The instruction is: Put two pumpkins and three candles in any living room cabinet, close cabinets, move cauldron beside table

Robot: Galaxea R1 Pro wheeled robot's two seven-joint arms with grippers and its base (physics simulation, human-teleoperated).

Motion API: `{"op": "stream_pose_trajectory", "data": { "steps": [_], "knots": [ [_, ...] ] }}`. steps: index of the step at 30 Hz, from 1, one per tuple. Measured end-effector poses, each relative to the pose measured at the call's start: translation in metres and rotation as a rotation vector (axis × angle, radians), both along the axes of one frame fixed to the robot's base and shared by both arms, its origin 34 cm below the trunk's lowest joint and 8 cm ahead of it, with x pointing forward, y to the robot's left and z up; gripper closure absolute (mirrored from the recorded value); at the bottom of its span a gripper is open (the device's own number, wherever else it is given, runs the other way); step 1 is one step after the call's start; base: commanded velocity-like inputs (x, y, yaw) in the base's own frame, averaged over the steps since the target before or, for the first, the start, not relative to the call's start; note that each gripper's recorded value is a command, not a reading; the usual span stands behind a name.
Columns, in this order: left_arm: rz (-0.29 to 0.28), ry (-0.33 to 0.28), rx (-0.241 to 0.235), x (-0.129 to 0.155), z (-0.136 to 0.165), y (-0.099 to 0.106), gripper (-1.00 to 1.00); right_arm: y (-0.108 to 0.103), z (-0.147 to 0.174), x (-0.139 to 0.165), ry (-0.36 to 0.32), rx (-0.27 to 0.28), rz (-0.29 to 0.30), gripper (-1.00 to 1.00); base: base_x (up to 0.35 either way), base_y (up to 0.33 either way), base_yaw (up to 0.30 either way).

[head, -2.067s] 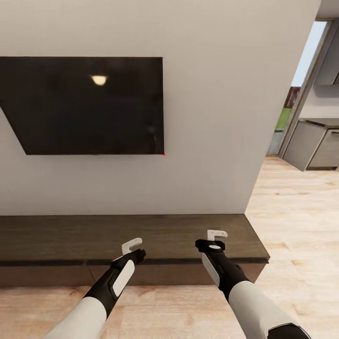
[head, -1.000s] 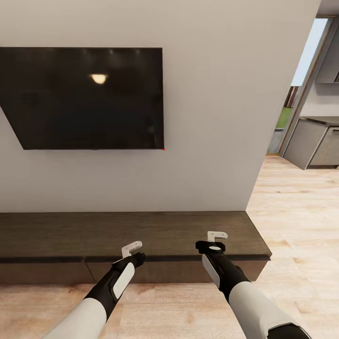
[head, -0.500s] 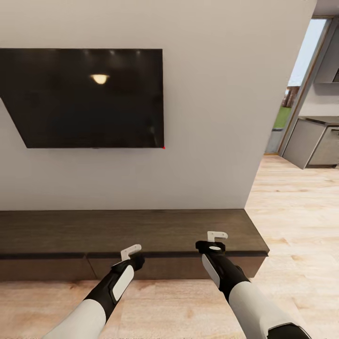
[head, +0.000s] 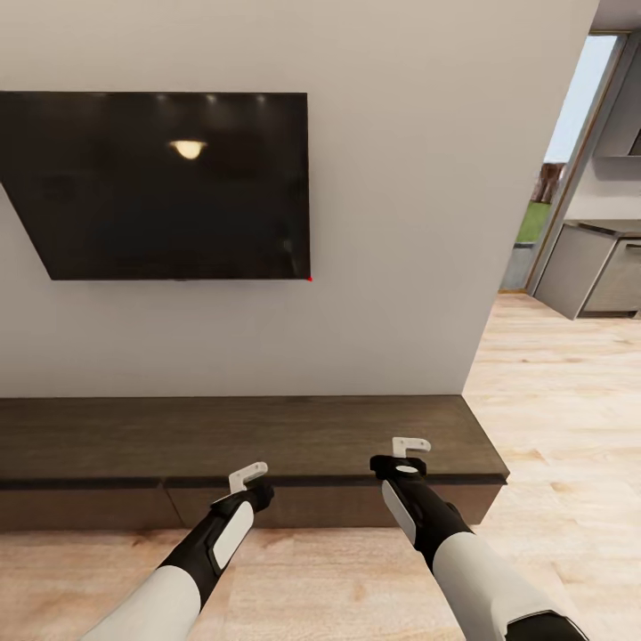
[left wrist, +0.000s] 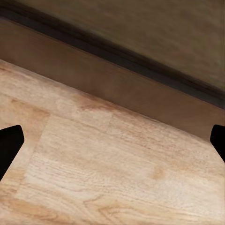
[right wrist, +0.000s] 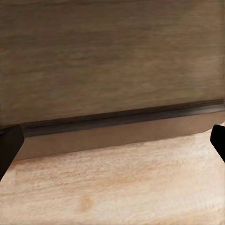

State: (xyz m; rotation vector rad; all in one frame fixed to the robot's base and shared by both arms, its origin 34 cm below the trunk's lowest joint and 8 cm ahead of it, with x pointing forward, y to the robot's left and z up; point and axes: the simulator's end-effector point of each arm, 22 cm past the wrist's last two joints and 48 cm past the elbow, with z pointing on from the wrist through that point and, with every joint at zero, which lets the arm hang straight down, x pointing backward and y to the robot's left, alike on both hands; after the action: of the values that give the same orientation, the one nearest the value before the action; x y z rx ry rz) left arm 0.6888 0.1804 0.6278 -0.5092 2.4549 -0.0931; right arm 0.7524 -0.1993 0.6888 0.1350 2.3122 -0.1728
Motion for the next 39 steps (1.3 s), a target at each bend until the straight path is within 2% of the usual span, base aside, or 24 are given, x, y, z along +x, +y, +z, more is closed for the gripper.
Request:
{"op": "stream_pose_trajectory", "data": {
  "steps": [7, 11, 23, 28, 33, 39],
  "knots": [
    [-0.002, 0.000, -0.001, 0.000, 0.000, -0.002, -1.00, 0.000, -0.002, -0.002, 0.009, 0.000, 0.000, -1.00, 0.000, 0.000, 0.000],
    [-0.003, 0.000, -0.002, 0.000, 0.000, -0.002, -1.00, -0.001, -0.026, -0.020, 0.074, -0.011, 0.004, -1.00, 0.000, 0.000, 0.000],
    [-0.002, 0.000, -0.003, 0.000, 0.000, -0.002, -1.00, -0.003, -0.055, -0.045, 0.154, -0.020, 0.002, -1.00, 0.000, 0.000, 0.000],
    [-0.003, 0.002, -0.005, -0.001, -0.009, -0.004, -1.00, -0.005, -0.079, -0.059, 0.193, -0.019, 0.012, -1.00, 0.000, 0.000, 0.000],
    [-0.003, 0.002, -0.006, -0.002, -0.018, -0.004, -1.00, -0.005, -0.087, -0.058, 0.185, -0.018, 0.011, -1.00, 0.000, 0.000, 0.000],
    [-0.004, 0.002, -0.007, -0.003, -0.029, -0.005, -1.00, -0.007, -0.087, -0.047, 0.105, -0.016, -0.002, -1.00, 0.000, 0.000, 0.000]
  ]
}}
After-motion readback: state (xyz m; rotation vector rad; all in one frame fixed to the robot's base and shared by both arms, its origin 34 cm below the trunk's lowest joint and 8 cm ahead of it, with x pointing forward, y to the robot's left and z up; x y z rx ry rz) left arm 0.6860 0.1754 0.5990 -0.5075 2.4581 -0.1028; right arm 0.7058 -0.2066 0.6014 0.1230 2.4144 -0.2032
